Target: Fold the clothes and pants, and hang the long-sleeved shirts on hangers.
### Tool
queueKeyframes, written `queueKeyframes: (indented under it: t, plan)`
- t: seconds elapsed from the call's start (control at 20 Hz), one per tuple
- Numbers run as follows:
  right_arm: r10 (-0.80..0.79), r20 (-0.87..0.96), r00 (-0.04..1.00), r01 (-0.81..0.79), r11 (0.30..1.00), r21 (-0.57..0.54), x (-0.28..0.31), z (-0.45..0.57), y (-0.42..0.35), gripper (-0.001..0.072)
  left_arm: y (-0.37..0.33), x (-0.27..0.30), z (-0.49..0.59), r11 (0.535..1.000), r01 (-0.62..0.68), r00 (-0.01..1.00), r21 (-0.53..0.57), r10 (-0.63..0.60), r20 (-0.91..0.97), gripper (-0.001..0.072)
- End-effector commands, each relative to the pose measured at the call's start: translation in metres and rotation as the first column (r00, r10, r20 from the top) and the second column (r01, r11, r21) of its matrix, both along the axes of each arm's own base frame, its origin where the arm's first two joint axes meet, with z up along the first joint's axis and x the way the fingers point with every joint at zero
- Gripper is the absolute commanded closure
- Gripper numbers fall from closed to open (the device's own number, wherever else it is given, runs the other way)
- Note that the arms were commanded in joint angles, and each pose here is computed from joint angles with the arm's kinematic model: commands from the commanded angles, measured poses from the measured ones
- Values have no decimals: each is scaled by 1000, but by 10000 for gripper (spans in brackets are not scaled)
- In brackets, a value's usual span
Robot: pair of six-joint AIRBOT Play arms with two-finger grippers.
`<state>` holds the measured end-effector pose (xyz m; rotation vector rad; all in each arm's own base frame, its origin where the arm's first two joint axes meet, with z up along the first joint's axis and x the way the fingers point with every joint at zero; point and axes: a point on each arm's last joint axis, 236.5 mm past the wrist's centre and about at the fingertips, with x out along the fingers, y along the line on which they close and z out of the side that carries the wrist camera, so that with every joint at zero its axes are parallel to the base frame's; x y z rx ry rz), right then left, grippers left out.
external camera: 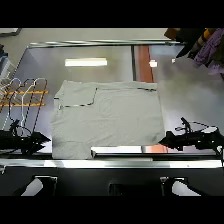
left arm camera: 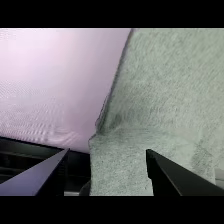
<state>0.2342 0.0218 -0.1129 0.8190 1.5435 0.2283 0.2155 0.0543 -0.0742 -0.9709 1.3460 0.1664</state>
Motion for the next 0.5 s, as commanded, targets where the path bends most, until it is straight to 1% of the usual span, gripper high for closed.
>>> queueKeyframes:
  t: [0.0, 0.25, 0.45]
  plan:
    - [5, 11, 1000, -5, 1000, 27, 1, 6, 5, 674, 2, 3, -3, 1000, 10, 1000, 20, -11, 28, 158]
    - [39, -1, 999, -38, 997, 67, -7, 12, 13, 675, 8, 8, -4, 999, 6, 999, 49, -8, 50, 158]
    - [37, 34, 999, -39, 998, 53, -2, 18, 12, 675, 6, 18, -5, 999, 1, 997, 45, -4, 75, 159]
